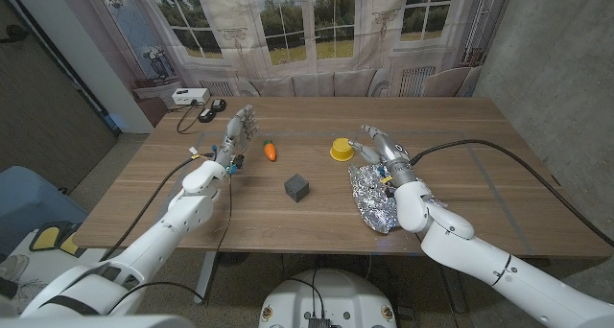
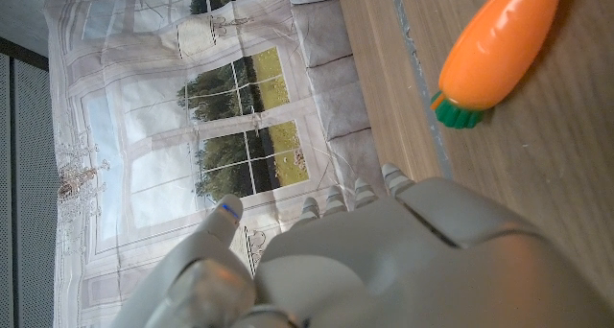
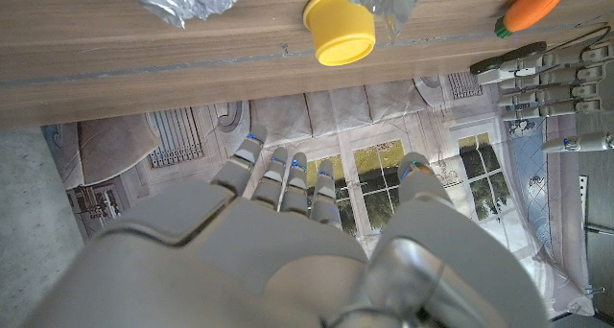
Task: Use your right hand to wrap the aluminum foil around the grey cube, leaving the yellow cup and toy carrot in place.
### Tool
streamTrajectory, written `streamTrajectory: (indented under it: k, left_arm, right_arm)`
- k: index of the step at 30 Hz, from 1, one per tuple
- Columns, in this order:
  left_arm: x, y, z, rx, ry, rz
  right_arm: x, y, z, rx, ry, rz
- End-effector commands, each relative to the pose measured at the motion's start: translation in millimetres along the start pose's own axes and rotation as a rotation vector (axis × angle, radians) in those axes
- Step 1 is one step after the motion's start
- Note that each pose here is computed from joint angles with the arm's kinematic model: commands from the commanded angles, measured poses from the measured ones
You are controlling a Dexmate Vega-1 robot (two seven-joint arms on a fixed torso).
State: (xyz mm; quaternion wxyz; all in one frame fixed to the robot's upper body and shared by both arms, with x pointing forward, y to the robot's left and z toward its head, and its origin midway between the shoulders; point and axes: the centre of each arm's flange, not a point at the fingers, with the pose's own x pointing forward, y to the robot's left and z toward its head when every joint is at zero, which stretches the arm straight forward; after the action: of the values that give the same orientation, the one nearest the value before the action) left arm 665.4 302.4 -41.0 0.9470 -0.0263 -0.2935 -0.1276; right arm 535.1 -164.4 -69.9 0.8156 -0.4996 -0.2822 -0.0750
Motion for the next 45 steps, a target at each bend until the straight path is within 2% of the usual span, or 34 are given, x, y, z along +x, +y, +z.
streamTrajectory:
  k: [1,6,10,18,25,28,35,37,40,42,45]
  left_arm:
    - [-3.1,-1.6,-2.7,-0.002,0.017,0.006]
    - [-0.9,-3.1,-4.8,-0.005,0.026,0.001]
    - [1.4,-5.0,-5.9,-0.006,0.029,-0.004]
    - [6.2,-7.7,-6.9,-0.005,0.029,-0.009]
    - [7.4,-8.4,-9.1,-0.008,0.030,-0.011]
    - [7.5,-8.3,-9.4,-0.009,0.029,-0.009]
    - [8.5,-6.3,-10.1,-0.011,0.033,-0.006]
    - [9.3,-5.2,-10.0,-0.012,0.035,-0.005]
    - [10.1,-3.6,-9.8,-0.010,0.039,-0.005]
    - [10.6,-2.6,-9.7,-0.011,0.038,-0.004]
    - [11.6,-0.7,-9.9,-0.013,0.039,-0.003]
  right_arm:
    - [-5.8,0.4,9.2,-0.138,-0.047,0.021]
    - [-7.4,-1.3,12.4,-0.202,-0.058,0.046]
    - [-11.3,0.5,17.3,-0.242,-0.053,0.040]
    - [-16.7,3.3,27.1,-0.324,-0.037,-0.004]
    - [-21.5,13.0,37.8,-0.427,-0.004,-0.078]
    - [-20.5,15.4,39.0,-0.431,0.006,-0.070]
    - [-16.2,21.5,40.8,-0.408,-0.010,0.005]
    - [-13.4,22.5,43.2,-0.420,0.007,0.051]
    - [-7.9,22.1,48.4,-0.457,0.036,0.155]
    - [-6.6,23.4,51.6,-0.486,0.044,0.188]
    - [-6.4,25.8,55.6,-0.525,0.046,0.189]
